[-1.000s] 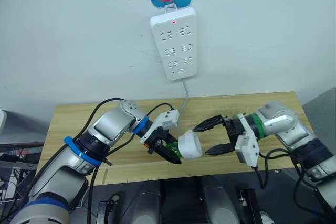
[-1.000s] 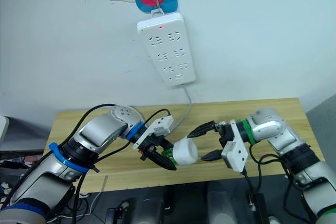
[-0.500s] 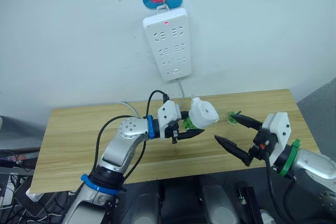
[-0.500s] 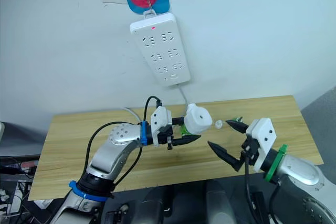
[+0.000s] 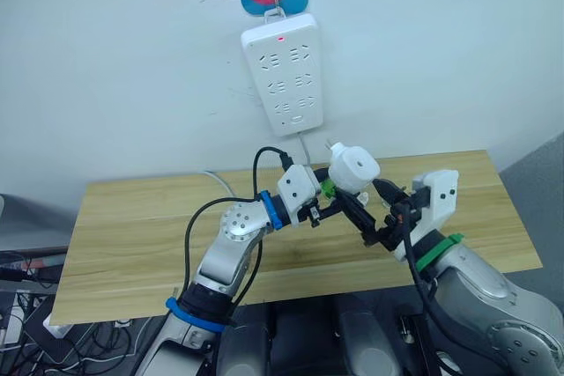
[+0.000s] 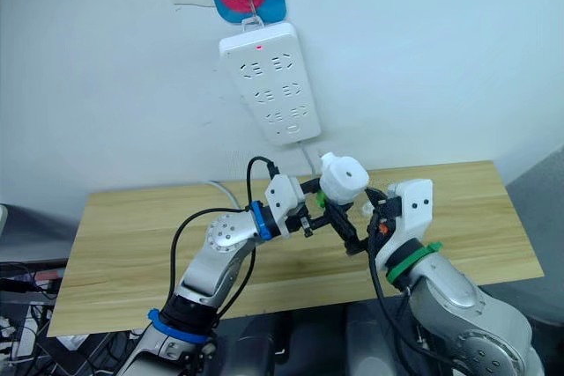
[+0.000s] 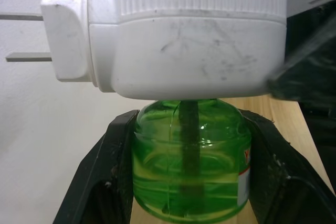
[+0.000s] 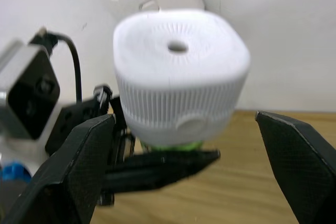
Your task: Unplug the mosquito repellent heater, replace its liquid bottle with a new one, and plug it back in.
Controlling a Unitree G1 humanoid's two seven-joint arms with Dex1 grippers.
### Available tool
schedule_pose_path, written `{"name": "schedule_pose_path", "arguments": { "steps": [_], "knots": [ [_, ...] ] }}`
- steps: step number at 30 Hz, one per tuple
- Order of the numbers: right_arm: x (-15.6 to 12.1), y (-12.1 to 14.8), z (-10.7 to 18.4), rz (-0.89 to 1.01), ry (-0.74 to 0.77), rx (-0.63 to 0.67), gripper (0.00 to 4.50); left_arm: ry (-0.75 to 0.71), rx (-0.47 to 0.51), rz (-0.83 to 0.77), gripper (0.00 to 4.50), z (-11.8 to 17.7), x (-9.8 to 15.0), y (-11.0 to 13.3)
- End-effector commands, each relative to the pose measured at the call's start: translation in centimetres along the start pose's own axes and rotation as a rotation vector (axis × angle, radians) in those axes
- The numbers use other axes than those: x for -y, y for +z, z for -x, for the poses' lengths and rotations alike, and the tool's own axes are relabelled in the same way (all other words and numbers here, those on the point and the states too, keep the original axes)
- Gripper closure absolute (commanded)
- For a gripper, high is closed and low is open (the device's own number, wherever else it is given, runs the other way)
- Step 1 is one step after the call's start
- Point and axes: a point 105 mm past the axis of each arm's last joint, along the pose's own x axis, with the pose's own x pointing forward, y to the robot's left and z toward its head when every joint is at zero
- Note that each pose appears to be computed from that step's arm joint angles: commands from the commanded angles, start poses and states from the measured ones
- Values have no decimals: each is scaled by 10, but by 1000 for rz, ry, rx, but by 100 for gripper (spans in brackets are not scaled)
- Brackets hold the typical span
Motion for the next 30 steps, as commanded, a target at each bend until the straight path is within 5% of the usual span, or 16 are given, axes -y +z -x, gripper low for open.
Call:
{"name": "schedule_pose_path", "arguments": {
  "steps": [1, 11, 17, 26, 30],
  "knots": [
    [-13, 11, -1, -6, 39, 57, 3, -17, 70, 22, 224, 0, 6, 13],
    [-17, 13, -9, -3, 58, 69, 3, -19, 72, 70, 224, 4, 13, 14],
    [-14, 10, -11, -10, 59, 74, 152, -21, 76, 75, 224, 3, 13, 15],
    [-10, 12, -11, -2, 43, 93, 152, -34, 64, 67, 224, 10, 15, 12],
    [-2, 17, -16, 27, 22, 113, 152, 2, 85, 82, 92, 23, 5, 20]
  ]
}}
